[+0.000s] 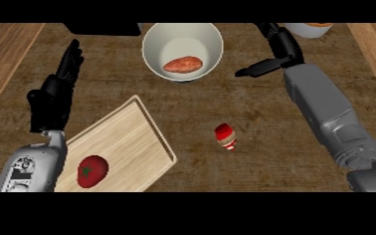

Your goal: Pick the sweet potato from the placemat and place it in the bowl

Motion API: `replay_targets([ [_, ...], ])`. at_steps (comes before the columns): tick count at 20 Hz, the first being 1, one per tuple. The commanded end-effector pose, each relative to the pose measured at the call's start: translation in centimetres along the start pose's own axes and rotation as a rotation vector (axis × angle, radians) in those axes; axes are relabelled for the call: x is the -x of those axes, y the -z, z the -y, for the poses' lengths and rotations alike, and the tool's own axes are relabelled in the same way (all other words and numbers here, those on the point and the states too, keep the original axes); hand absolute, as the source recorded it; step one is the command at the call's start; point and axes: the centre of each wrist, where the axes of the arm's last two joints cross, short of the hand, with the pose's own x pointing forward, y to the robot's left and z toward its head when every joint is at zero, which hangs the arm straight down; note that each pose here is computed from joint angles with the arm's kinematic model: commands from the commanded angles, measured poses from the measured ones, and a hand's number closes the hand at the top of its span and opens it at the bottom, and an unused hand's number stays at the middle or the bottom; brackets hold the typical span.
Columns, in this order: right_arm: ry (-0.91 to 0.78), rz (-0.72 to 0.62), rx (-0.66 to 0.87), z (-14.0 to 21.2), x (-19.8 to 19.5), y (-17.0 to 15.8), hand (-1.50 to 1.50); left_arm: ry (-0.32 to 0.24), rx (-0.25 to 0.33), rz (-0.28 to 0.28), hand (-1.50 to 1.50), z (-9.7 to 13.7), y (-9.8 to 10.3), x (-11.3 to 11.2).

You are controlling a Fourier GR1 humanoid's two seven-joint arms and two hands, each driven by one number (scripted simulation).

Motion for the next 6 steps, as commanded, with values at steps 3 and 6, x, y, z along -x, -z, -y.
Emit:
replay_targets([
  [3, 0.021, 0.020, -0.063, 0.3, 2.1, -2.5, -1.50, 0.015, -0.020, -0.018, 0.00, 0.6, -1.1, 1.6],
  [6, 0.033, 0.019, -0.044, 0.8, 1.7, -2.2, -1.50, -0.009, -0.003, -0.009, 0.00, 1.0, -0.4, 0.6],
])
